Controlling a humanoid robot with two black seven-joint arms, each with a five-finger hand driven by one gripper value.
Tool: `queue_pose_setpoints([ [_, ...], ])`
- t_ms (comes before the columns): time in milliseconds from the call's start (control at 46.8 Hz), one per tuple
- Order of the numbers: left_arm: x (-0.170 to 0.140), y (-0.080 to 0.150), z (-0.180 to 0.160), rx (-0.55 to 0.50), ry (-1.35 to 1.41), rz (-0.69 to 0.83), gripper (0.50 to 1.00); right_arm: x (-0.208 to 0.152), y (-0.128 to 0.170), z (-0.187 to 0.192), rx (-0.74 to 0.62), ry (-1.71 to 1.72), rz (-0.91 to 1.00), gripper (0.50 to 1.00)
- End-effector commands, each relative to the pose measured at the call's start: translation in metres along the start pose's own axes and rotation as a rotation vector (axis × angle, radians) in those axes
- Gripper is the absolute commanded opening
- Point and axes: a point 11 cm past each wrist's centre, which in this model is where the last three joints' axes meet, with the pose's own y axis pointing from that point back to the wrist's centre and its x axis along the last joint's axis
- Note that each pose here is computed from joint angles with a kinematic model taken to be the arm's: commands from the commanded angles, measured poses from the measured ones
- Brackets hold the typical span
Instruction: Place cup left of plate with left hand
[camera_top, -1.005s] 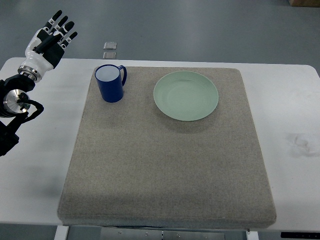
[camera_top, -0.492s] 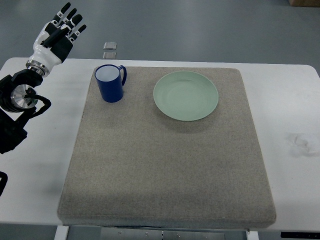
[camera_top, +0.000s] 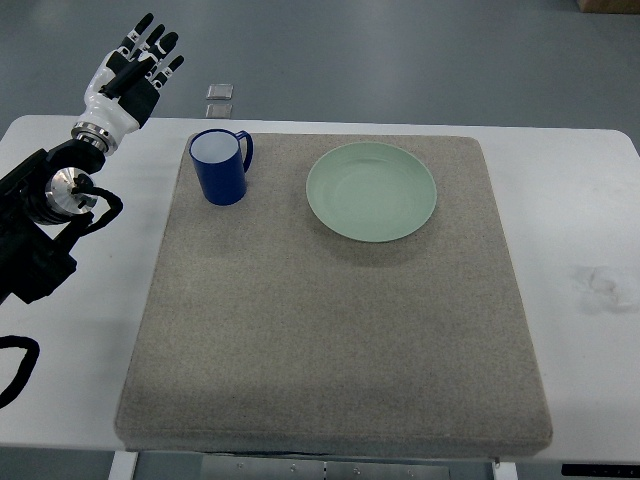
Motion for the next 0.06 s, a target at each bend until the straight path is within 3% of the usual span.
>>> queue_pose_setpoints([
  [0, -0.001, -0.0014, 0.0012, -0.005, -0.002, 0.007, 0.994, 0.0001, 0.0, -0.0001, 0.001, -0.006, 0.001, 0.932],
  [43, -0.0028, -0.002, -0.0019, -0.001, 0.002, 0.009, 0.994, -0.0008, 0.0, 0.0004, -0.004, -0.004, -0.004, 0.932],
])
